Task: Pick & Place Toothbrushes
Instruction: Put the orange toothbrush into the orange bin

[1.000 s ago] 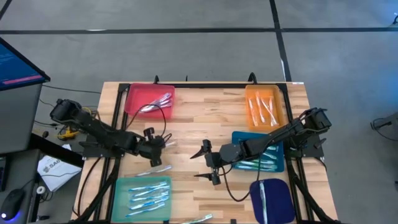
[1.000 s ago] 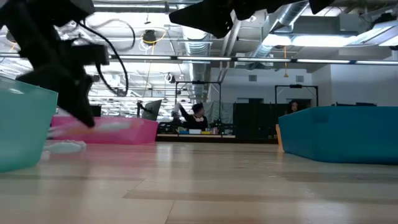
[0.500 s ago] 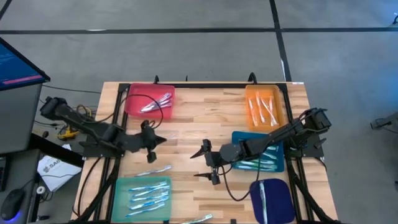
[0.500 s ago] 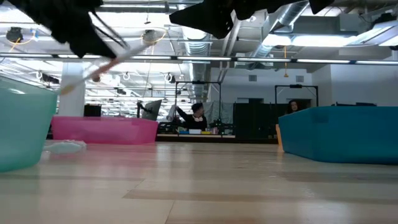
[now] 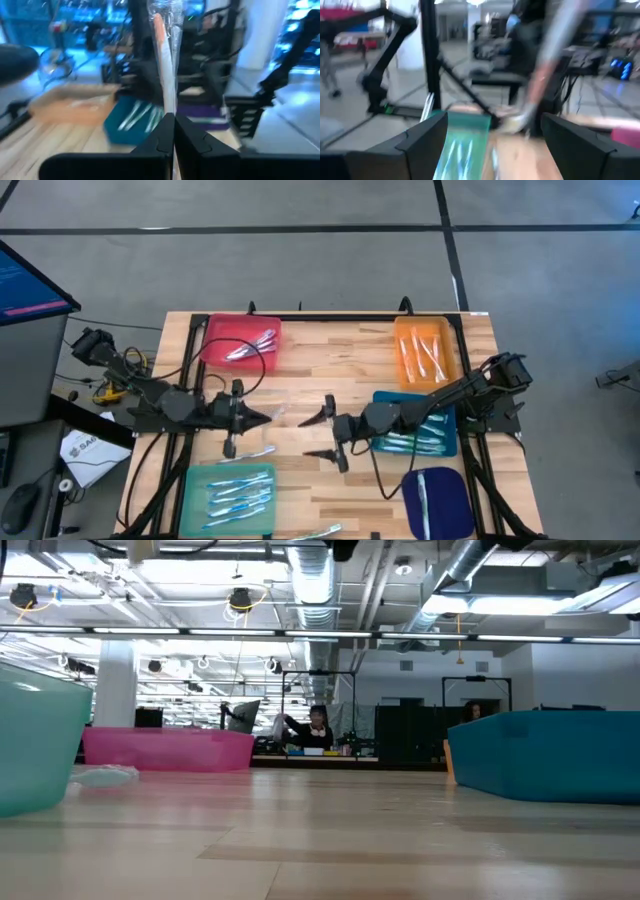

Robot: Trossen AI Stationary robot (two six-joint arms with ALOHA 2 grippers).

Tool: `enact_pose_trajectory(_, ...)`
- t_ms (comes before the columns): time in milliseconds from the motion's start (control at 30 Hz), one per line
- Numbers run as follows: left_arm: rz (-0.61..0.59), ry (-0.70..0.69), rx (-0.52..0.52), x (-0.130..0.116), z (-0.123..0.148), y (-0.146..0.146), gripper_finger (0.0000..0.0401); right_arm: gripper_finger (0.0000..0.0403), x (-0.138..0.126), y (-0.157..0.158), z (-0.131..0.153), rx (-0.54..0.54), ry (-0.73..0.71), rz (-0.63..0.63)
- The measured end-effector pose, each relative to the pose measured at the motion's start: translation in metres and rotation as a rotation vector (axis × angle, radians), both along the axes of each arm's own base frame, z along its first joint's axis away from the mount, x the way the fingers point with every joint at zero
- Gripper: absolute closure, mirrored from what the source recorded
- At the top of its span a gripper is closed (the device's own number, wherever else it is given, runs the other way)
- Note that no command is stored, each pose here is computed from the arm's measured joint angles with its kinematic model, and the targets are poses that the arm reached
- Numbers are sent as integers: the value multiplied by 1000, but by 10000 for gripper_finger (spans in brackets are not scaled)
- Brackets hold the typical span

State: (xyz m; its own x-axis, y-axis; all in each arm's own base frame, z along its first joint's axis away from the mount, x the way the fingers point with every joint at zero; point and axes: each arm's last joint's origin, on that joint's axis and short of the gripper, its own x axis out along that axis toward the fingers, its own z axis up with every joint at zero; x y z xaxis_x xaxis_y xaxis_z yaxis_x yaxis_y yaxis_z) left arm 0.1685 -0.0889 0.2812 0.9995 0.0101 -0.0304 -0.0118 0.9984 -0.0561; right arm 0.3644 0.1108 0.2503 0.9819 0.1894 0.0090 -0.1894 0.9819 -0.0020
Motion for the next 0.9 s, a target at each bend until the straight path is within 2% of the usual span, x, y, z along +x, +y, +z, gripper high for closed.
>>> enact_pose_trajectory(233, -49, -105, 21, -3, 11, -5, 401, 90, 2, -17, 23, 60, -234, -43)
enact_pose_trajectory(333, -74, -224, 39, -5, 24, -5, 401, 90, 6, -34, 41, 93, -315, -84)
enact_pose_trajectory(433, -99, -382, 58, -13, 41, -1, 401, 90, 9, -54, 73, 127, -352, -93)
enact_pose_trajectory(500, -124, -441, 72, -17, 48, 1, 401, 90, 11, -64, 92, 143, -353, -65)
enact_pose_trajectory(600, -130, -434, 83, -18, 47, 1, 401, 90, 17, -68, 104, 132, -280, 6)
enact_pose_trajectory(800, -201, -357, 94, -17, 39, -6, 401, 90, 32, -52, 84, 39, -81, 57)
enact_pose_trajectory(900, -184, -375, 113, -18, 42, -3, 401, 90, 36, -43, 90, -22, -121, 74)
